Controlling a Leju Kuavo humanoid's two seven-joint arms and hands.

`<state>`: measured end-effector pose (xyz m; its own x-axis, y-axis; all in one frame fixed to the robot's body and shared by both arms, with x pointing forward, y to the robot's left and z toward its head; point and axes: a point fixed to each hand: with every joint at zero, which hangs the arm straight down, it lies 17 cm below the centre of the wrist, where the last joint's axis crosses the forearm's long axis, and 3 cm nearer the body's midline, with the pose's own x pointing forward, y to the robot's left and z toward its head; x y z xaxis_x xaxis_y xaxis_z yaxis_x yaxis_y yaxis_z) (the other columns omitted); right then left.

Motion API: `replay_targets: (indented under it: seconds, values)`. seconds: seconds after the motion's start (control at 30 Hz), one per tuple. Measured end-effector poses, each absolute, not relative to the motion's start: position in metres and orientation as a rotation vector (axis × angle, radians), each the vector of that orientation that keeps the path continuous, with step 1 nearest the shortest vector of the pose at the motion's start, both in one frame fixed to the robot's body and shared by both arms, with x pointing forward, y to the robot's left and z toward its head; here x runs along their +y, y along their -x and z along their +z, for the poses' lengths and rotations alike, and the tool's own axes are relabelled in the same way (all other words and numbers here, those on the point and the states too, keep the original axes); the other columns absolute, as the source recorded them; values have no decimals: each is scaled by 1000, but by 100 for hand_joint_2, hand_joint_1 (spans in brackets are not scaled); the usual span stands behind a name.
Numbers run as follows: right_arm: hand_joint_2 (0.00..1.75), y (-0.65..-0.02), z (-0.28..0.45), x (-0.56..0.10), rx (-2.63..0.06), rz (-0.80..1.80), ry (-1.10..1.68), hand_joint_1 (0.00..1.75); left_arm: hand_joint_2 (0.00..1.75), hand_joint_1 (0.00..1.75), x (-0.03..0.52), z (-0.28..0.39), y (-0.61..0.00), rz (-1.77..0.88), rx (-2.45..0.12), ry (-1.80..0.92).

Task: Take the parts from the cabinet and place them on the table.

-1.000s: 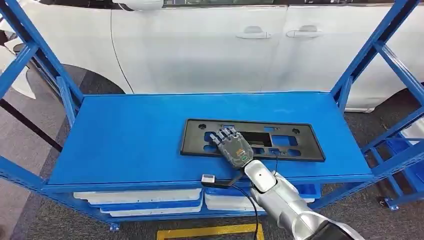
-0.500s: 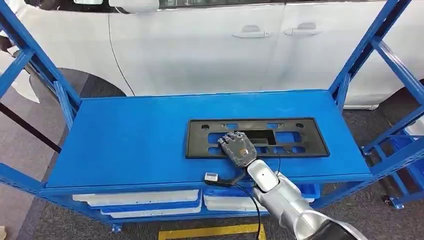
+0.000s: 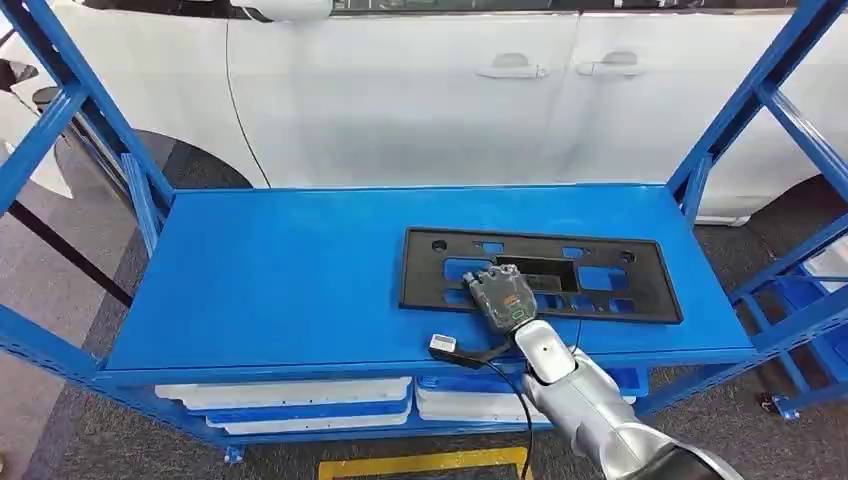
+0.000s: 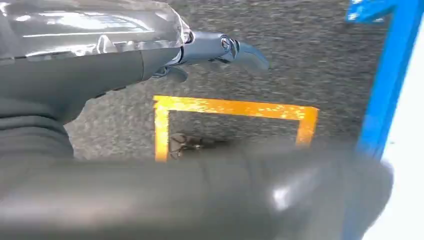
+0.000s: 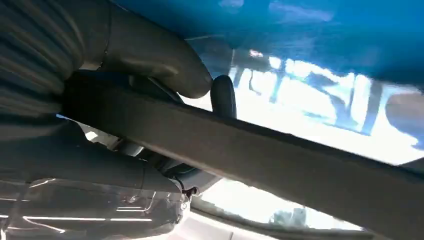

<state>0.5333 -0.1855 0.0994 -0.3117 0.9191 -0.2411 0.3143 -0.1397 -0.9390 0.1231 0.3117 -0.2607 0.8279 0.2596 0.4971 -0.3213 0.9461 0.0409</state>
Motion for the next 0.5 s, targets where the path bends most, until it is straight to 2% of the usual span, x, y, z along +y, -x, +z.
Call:
replay_targets:
  seconds: [0.33, 0.43, 0.5]
  values:
    - [175, -529, 114, -176, -1703, 1451, 1341, 175, 175, 0, 311, -260, -124, 306, -515, -121]
    - [175, -517, 131, -160, -1849, 1406, 1243, 175, 175, 0, 313, -258, -127, 306, -537, -123]
    - [175, -502, 166, -145, -2067, 1284, 1114, 175, 175, 0, 312, -255, -133, 313, -572, -106]
